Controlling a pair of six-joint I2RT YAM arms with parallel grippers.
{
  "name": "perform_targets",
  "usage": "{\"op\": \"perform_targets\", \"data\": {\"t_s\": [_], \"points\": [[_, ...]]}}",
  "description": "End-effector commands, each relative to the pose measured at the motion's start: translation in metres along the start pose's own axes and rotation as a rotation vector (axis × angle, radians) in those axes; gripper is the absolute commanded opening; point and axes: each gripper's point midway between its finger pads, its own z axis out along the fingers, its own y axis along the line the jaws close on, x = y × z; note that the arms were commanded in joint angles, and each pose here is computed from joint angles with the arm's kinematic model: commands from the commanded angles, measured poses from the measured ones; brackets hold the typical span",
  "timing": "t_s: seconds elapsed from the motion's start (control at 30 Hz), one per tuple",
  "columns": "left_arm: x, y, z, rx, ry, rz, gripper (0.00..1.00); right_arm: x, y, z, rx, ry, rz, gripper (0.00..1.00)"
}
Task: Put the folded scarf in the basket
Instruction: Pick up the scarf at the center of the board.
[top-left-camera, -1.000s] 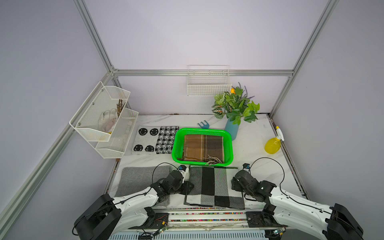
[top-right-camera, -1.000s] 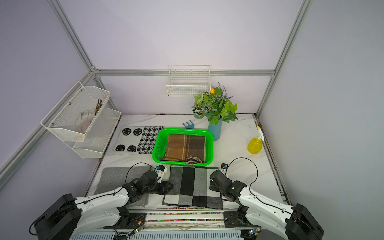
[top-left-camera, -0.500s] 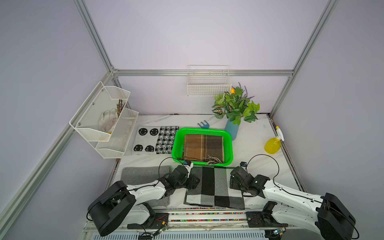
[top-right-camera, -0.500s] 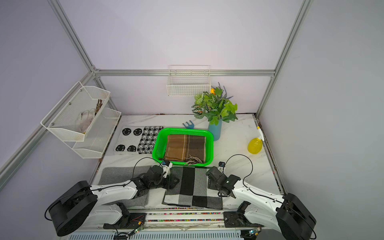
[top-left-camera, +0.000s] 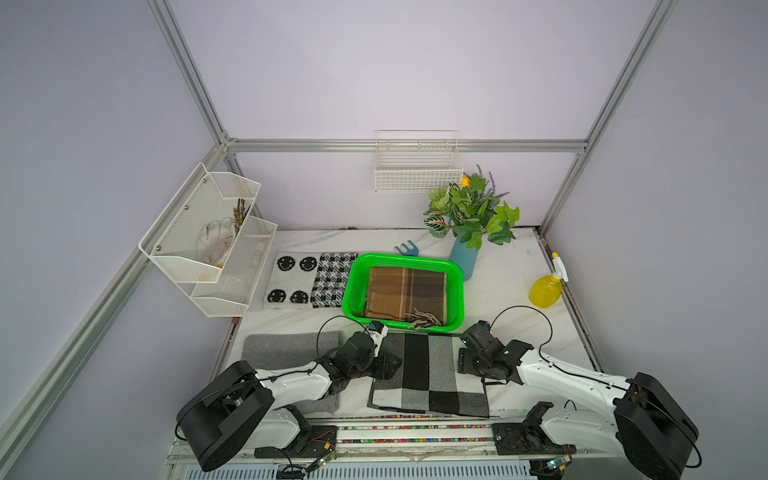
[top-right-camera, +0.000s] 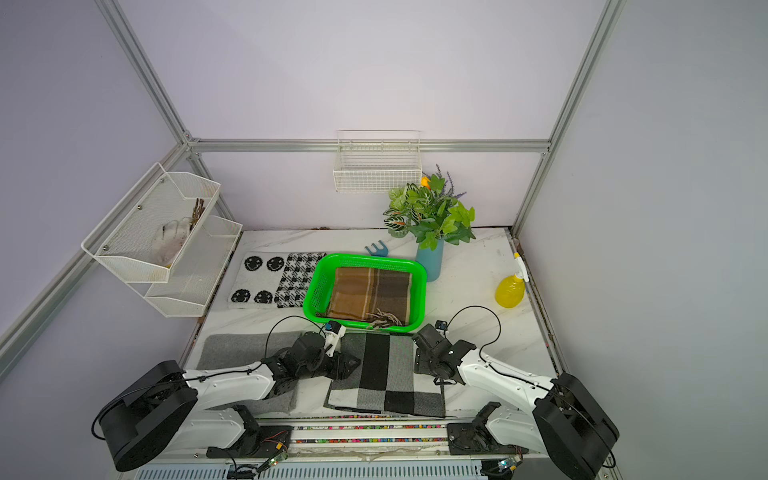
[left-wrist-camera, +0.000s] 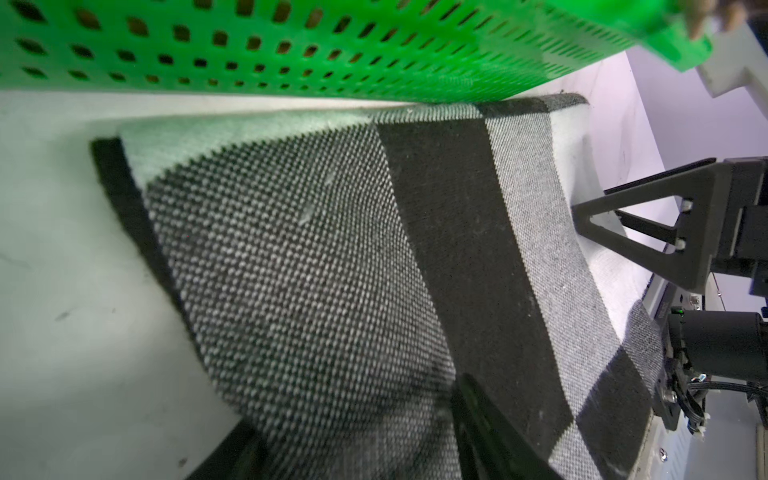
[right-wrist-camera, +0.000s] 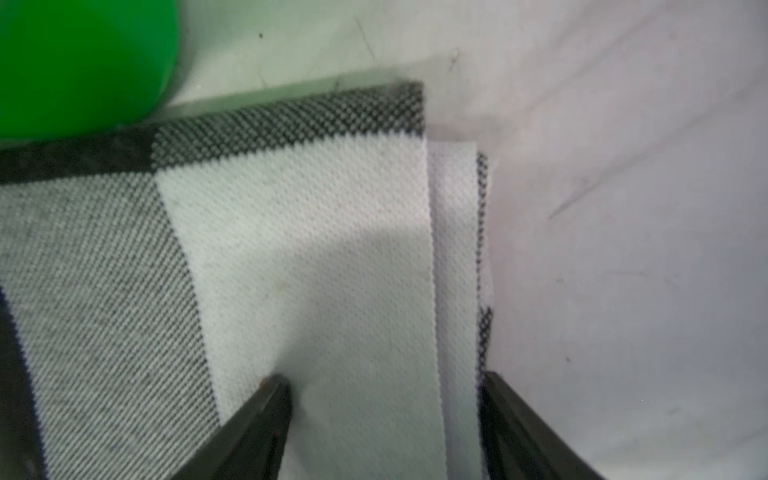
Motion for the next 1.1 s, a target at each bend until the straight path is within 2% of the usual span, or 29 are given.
{"op": "perform_targets", "data": {"t_s": [0.0, 0.2, 0.23, 0.37, 0.57, 0.63, 0.7, 0.77, 0.8, 0.93, 1.07], "points": [[0.055, 0.029, 0.005, -0.09, 0.2, -0.045, 0.64, 0.024, 0.014, 0.01, -0.1, 0.113, -0.045, 0.71], [0.057, 0.028, 0.0, -0.081, 0.177, -0.055, 0.63, 0.028, 0.019, 0.01, -0.184, 0.082, -0.037, 0.67], [0.059, 0.028, 0.001, -0.081, 0.181, -0.061, 0.62, 0.025, 0.022, 0.008, -0.206, 0.066, -0.031, 0.62], [0.063, 0.026, 0.005, -0.065, 0.211, -0.07, 0.64, 0.019, 0.034, 0.006, -0.298, 0.011, -0.003, 0.56], [0.064, 0.031, -0.003, -0.108, 0.208, -0.074, 0.68, 0.019, 0.051, 0.005, -0.357, 0.045, -0.052, 0.46], [0.056, 0.033, -0.011, -0.133, 0.165, -0.066, 0.68, 0.017, 0.051, 0.006, -0.354, 0.028, -0.053, 0.36], [0.051, 0.04, -0.016, -0.177, 0.136, -0.06, 0.69, 0.016, 0.051, 0.005, -0.362, 0.015, -0.055, 0.21], [0.051, 0.047, -0.018, -0.218, 0.131, -0.061, 0.69, 0.015, 0.053, 0.001, -0.382, 0.002, -0.065, 0.08], [0.052, 0.05, -0.018, -0.234, 0.133, -0.072, 0.7, 0.014, 0.054, -0.002, -0.391, -0.007, -0.067, 0.04], [0.066, 0.054, -0.013, -0.245, 0.199, -0.104, 0.72, 0.005, 0.056, -0.019, -0.438, -0.077, -0.066, 0.02], [0.072, 0.057, -0.016, -0.253, 0.2, -0.128, 0.75, 0.001, 0.05, -0.019, -0.43, -0.126, -0.066, 0.0]]}}
